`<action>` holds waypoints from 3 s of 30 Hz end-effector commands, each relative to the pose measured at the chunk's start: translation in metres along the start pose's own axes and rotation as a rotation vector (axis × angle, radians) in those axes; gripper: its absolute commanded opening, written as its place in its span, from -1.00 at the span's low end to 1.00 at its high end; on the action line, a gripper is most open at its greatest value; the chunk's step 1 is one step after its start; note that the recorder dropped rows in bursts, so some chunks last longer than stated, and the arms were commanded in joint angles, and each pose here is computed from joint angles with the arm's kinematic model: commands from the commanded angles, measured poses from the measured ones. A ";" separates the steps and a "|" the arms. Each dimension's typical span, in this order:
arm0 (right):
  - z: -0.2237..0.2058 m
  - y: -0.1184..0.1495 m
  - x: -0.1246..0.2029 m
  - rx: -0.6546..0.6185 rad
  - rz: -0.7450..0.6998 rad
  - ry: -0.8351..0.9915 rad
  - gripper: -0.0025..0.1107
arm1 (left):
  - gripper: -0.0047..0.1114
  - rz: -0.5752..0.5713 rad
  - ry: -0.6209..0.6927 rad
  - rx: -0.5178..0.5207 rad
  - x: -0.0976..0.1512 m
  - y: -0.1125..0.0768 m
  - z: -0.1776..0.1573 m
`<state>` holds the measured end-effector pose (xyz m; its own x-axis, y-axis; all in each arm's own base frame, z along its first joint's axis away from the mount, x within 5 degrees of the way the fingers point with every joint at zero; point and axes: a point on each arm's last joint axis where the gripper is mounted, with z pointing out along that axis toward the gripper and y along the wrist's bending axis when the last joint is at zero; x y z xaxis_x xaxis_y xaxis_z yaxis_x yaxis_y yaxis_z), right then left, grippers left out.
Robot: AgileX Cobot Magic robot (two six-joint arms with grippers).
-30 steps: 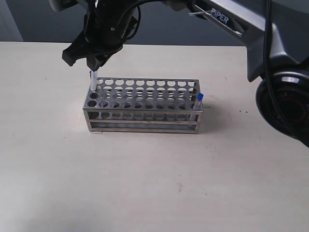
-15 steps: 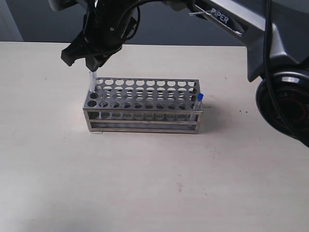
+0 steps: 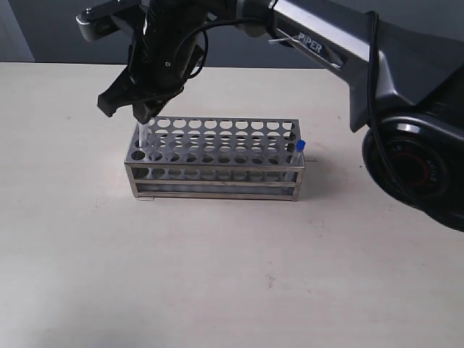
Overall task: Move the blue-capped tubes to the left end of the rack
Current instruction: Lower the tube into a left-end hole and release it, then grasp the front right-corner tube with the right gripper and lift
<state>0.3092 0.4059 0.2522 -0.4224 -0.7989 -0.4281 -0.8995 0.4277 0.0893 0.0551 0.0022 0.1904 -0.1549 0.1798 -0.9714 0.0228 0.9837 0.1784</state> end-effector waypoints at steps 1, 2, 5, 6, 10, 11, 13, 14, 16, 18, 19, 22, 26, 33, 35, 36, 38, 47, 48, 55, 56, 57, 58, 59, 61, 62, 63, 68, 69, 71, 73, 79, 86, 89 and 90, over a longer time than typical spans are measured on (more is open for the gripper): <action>0.005 -0.001 -0.001 -0.005 0.001 -0.007 -0.97 | -0.91 0.001 -0.011 0.006 -0.002 0.000 0.000; 0.007 -0.001 -0.001 -0.010 0.004 -0.012 -0.97 | -0.91 0.001 -0.011 0.006 -0.002 0.000 0.000; 0.013 0.000 -0.002 -0.029 0.015 -0.027 -0.97 | -0.91 0.001 -0.011 0.006 -0.002 0.000 0.000; 0.015 0.000 -0.002 -0.033 0.019 -0.031 -0.97 | -0.91 0.001 -0.011 0.006 -0.002 0.000 0.000; 0.022 0.000 -0.004 -0.051 0.032 -0.051 -0.97 | -0.91 0.001 -0.011 0.006 -0.002 0.000 0.000; 0.024 0.001 -0.004 -0.059 0.037 -0.051 -0.97 | -0.91 0.001 -0.011 0.006 -0.002 0.000 0.000; 0.029 0.001 -0.004 -0.074 0.047 -0.055 -0.97 | -0.91 0.001 -0.011 0.006 -0.002 0.000 0.000; 0.033 0.002 -0.003 -0.087 0.055 -0.053 -0.97 | -0.91 0.001 -0.011 0.006 -0.002 0.000 0.000; 0.037 0.003 -0.004 -0.111 0.070 -0.061 -0.97 | -0.91 0.001 -0.011 0.006 -0.002 0.000 0.000; 0.044 0.004 -0.003 -0.126 0.079 -0.056 -0.97 | -0.91 0.001 -0.011 0.006 -0.002 0.000 0.000; 0.047 0.005 -0.003 -0.137 0.082 -0.061 -0.97 | -0.91 0.001 -0.011 0.006 -0.002 0.000 0.000; 0.052 0.005 -0.002 -0.147 0.091 -0.062 -0.97 | -0.91 0.001 -0.011 0.006 -0.002 0.000 0.000; 0.054 0.005 -0.001 -0.150 0.092 -0.050 -0.97 | -0.91 0.001 -0.011 0.006 -0.002 0.000 0.000; 0.053 0.005 0.004 -0.161 0.086 0.006 -0.32 | -0.91 0.001 -0.011 0.006 -0.002 0.000 0.000; 0.047 0.007 0.005 -0.167 0.081 0.017 -0.07 | -0.91 0.001 -0.011 0.006 -0.002 0.000 0.000; 0.041 0.008 0.005 -0.167 0.085 0.033 -0.08 | -0.91 0.001 -0.012 0.008 -0.002 0.000 0.000; 0.026 0.007 0.003 -0.149 0.076 0.019 -0.10 | -0.91 0.002 -0.013 0.014 -0.002 -0.001 0.000; -0.042 -0.004 -0.004 0.115 0.046 -0.054 -0.11 | -0.91 0.002 -0.013 0.014 -0.002 -0.001 0.000; -0.047 -0.005 -0.005 0.135 0.056 -0.061 -0.12 | -0.91 0.002 -0.013 0.014 -0.002 -0.001 0.000; -0.076 -0.025 0.012 0.302 0.121 -0.034 -0.12 | -0.91 0.002 -0.013 0.014 -0.002 -0.001 0.000; -0.079 -0.028 0.018 0.304 0.135 -0.018 -0.12 | -0.91 0.002 -0.013 0.014 -0.002 -0.001 0.000; -0.078 -0.033 0.027 0.303 0.155 0.012 -0.12 | -0.91 0.002 -0.013 0.014 -0.002 -0.001 0.000; -0.077 -0.037 0.037 0.305 0.179 0.047 -0.12 | -0.91 0.002 -0.013 0.014 -0.002 -0.001 0.000; -0.076 -0.040 0.046 0.305 0.193 0.076 -0.12 | -0.91 0.002 -0.013 0.014 -0.002 -0.001 0.000; -0.073 -0.046 0.070 0.301 0.222 0.155 -0.12 | -0.91 0.002 -0.013 0.014 -0.002 -0.001 0.000; -0.072 -0.047 0.079 0.299 0.231 0.183 -0.12 | -0.91 0.002 -0.013 0.014 -0.002 -0.001 0.000; -0.071 -0.048 0.091 0.296 0.243 0.216 -0.12 | -0.91 0.002 -0.013 0.014 -0.002 -0.001 0.000; -0.068 -0.059 0.135 0.351 0.302 0.345 -0.12 | -0.91 0.002 -0.013 0.014 -0.002 -0.001 0.000; -0.068 -0.061 0.139 0.351 0.313 0.357 -0.12 | -0.91 0.002 -0.013 0.014 -0.002 -0.001 0.000; -0.063 -0.064 0.146 0.329 0.339 0.360 -0.12 | -0.91 0.002 -0.013 0.014 -0.002 -0.001 0.000; -0.058 -0.064 0.147 0.316 0.346 0.346 -0.12 | -0.91 0.002 -0.013 0.014 -0.002 -0.001 0.000; -0.048 -0.066 0.147 0.313 0.339 0.292 -0.12 | -0.91 0.002 -0.013 0.014 -0.002 -0.001 0.000; -0.031 -0.070 0.148 0.311 0.334 0.297 -0.13 | -0.91 0.002 -0.013 0.014 -0.002 -0.001 0.000; -0.023 -0.072 0.150 0.307 0.335 0.316 -0.48 | -0.91 0.002 -0.013 0.014 -0.002 -0.001 0.000; -0.024 -0.072 0.150 0.307 0.336 0.318 -0.65 | -0.91 0.002 -0.013 0.014 -0.002 -0.001 0.000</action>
<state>0.3059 0.2466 0.2064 -0.7331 -0.6677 -0.1291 -0.6586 0.7444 -0.1099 0.0551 0.0021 0.1904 -0.1546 0.1800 -0.9714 0.0243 0.9837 0.1784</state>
